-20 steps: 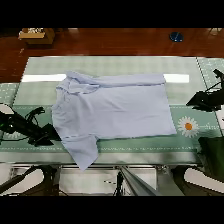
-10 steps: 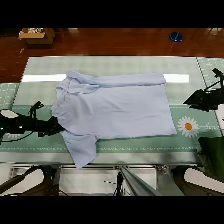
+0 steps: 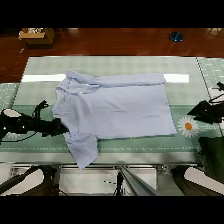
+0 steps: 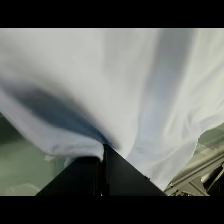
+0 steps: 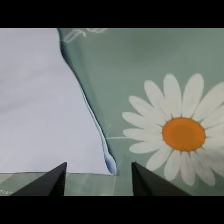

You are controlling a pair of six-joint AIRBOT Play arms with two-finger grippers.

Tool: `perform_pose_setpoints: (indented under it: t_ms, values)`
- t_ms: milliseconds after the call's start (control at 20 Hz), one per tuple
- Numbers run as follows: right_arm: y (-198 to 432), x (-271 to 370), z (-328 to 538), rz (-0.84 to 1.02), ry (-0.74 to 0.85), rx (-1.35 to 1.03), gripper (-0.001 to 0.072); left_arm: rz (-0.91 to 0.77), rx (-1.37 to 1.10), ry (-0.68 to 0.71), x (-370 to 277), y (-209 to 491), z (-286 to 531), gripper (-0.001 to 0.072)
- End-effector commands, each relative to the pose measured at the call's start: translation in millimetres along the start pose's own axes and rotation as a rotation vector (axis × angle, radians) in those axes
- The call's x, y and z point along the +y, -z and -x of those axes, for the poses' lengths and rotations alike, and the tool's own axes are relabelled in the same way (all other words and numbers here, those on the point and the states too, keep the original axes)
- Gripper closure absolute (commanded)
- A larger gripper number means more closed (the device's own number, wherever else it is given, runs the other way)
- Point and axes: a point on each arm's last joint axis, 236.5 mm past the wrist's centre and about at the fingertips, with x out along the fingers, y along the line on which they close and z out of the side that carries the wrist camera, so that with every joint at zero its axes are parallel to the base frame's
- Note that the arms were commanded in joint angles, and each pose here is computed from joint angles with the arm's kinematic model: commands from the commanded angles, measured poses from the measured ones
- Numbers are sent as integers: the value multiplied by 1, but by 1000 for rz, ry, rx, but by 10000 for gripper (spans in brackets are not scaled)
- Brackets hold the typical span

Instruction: Fold the shirts.

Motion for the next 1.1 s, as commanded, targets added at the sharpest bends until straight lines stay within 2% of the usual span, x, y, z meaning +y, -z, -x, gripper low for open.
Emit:
perform_pose_setpoints:
  t_ms: [0,300,600,650,750,800,850,950,1050]
  values:
    - [34,-10,-27,-88,-58,29,219,-13,10,10,-3,3,0,687]
    - [53,-8,-65,-135,-114,32,219,-16,11,10,-3,3,0,686]
    - [49,20,-90,-1,-56,43,222,-35,4,20,-5,1,0,687]
    - [49,26,-94,18,-45,49,264,-35,4,20,-5,1,0,687]
    - [53,36,-100,61,-38,67,445,-38,1,19,-6,0,1,687]
    - [53,40,-101,71,-42,69,587,-43,-5,19,-7,-3,3,687]
    - [51,45,-98,71,-57,68,680,-47,-12,22,-9,-6,5,687]
    - [38,65,-77,139,-99,32,681,-65,-39,59,-24,-18,15,687]
    - [5,107,-30,278,-161,-127,680,-135,-103,167,-67,-38,42,687]
